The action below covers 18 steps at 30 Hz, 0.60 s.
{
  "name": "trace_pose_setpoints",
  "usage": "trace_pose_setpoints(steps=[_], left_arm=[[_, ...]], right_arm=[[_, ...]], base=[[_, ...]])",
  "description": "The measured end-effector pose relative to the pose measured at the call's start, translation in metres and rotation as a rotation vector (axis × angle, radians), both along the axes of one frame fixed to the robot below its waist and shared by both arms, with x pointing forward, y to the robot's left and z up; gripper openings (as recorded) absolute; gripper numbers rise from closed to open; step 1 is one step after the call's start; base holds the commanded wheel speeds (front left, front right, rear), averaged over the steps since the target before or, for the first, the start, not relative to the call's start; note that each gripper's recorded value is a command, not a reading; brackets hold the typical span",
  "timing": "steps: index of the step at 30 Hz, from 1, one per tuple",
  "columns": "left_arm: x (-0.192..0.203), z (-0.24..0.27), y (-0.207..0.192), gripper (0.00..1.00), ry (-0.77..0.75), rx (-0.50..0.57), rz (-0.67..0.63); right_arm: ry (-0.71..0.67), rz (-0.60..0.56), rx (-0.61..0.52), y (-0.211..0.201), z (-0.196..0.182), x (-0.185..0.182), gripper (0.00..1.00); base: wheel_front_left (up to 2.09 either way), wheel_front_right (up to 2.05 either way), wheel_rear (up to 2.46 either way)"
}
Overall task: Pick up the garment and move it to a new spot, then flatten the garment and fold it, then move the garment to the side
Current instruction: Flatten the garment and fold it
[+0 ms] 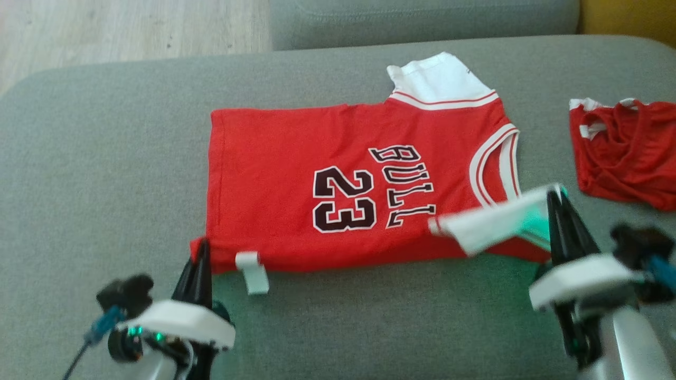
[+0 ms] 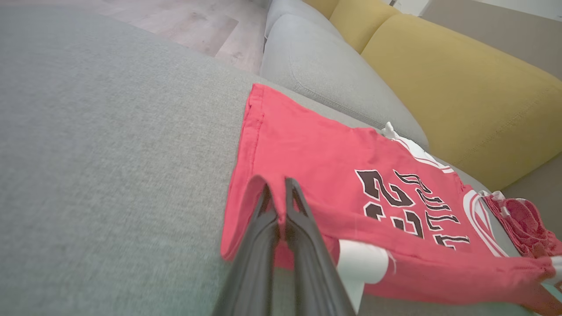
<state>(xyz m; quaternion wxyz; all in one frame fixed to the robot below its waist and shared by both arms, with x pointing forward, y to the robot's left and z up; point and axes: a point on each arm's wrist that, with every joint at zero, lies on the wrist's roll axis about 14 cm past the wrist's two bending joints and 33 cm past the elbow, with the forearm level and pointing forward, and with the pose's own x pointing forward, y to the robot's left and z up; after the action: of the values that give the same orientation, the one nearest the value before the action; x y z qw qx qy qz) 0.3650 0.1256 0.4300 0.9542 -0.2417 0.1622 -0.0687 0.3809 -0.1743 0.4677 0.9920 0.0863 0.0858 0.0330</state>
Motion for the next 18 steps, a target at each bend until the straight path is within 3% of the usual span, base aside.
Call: trace_pose_setpoints(steps=[5, 14, 15, 16, 17, 18], left_arm=[[0.022, -0.003, -0.002, 0.0, 0.028, 0.025, -0.035], [0.037, -0.012, -0.001, 0.0, 0.068, 0.066, -0.054], [0.038, -0.013, 0.0, 0.18, 0.072, 0.068, -0.052], [0.038, -0.015, 0.0, 0.46, 0.076, 0.069, -0.049], [0.04, -0.015, 0.0, 1.0, 0.075, 0.069, -0.045], [0.041, -0.014, 0.0, 1.0, 0.07, 0.067, -0.043]], right_arm=[[0.033, 0.04, -0.067, 0.009, -0.001, 0.04, 0.0], [0.138, 0.075, -0.105, 0.017, -0.025, 0.065, 0.0], [0.153, 0.077, -0.105, 0.018, -0.029, 0.066, 0.0], [0.168, 0.078, -0.108, 0.018, -0.033, 0.067, 0.0], [0.182, 0.079, -0.107, 0.018, -0.036, 0.068, 0.26], [0.196, 0.08, -0.107, 0.019, -0.04, 0.069, 0.42]], base=[[0.0, 0.0, 0.0], [0.0, 0.0, 0.0], [0.0, 0.0, 0.0], [0.0, 0.0, 0.0], [0.0, 0.0, 0.0], [0.0, 0.0, 0.0]])
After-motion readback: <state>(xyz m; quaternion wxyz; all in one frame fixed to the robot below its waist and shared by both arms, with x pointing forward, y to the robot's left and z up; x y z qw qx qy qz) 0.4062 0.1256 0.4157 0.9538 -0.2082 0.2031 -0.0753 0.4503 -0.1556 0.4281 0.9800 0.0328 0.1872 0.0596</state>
